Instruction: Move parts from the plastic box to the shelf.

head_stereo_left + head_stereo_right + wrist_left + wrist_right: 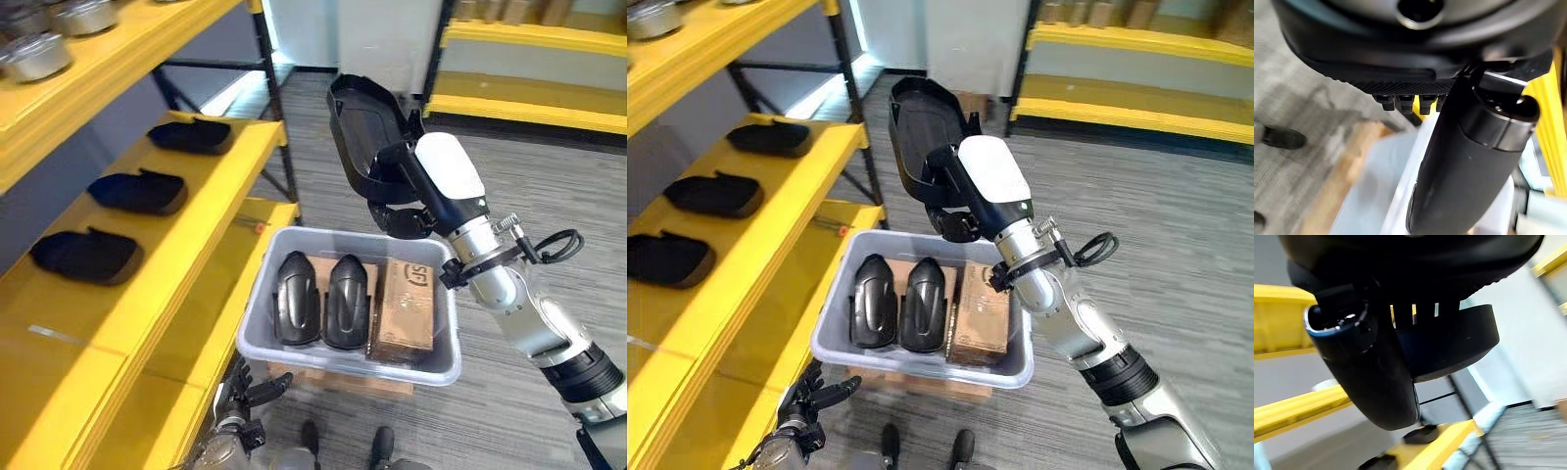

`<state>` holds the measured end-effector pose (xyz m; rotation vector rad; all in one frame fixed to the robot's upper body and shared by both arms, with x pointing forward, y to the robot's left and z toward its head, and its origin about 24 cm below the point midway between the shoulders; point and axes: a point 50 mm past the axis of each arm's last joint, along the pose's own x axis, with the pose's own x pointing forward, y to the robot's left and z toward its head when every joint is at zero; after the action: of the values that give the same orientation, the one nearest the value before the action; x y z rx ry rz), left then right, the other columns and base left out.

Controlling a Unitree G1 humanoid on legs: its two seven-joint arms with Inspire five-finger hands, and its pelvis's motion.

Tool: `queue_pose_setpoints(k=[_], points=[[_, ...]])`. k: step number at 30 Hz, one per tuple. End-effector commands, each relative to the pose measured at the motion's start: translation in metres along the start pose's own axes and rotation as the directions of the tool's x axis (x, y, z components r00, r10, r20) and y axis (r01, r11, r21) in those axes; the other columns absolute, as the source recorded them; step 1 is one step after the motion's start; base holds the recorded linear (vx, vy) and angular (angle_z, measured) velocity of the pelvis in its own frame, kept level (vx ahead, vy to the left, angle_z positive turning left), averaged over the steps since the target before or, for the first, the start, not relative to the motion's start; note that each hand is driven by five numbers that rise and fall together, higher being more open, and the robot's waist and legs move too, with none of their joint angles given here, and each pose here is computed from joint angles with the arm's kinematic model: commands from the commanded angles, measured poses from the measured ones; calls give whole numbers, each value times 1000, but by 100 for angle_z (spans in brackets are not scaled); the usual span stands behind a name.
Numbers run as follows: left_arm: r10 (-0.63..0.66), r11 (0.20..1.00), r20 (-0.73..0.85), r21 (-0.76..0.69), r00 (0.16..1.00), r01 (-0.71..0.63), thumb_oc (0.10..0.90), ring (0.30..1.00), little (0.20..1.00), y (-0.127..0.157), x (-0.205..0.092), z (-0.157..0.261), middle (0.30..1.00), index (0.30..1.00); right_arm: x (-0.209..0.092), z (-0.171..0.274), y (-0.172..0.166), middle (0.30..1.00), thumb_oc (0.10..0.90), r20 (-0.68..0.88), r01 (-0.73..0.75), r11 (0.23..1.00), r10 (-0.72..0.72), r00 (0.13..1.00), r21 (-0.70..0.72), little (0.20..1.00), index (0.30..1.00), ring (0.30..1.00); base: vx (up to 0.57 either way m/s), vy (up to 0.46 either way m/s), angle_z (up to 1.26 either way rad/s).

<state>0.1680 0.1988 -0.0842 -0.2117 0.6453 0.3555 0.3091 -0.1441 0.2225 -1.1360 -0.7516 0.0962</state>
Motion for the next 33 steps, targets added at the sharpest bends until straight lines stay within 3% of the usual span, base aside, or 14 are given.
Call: queue_pose_setpoints(k=[1,6,13,22,33], points=[[9,1000,164,4,986,-10,900,1000,1000,9,3,36,1000,1000,27,45,-61,300,400,240,311,950,-304,922,8,300,300,300,-79,-160,157],[-2,1000,179,-20,984,6,900,1000,1000,4,2,39,1000,1000,28,48,-60,300,400,258,318,948,-304,917,-13,300,300,300,-68,-40,119],[-85,996,202,45,976,78,900,1000,1000,-14,1,44,1000,1000,14,28,-63,300,400,168,340,939,-329,929,-42,300,300,300,-96,201,145],[-34,998,214,53,976,23,900,1000,1000,1,0,45,1000,1000,3,17,-41,300,400,79,283,959,-283,956,11,300,300,300,-4,189,34],[-106,977,250,208,962,53,900,1000,1000,0,1,60,1000,1000,-20,-5,-20,300,400,-56,214,977,-214,975,6,300,300,300,43,184,62]])
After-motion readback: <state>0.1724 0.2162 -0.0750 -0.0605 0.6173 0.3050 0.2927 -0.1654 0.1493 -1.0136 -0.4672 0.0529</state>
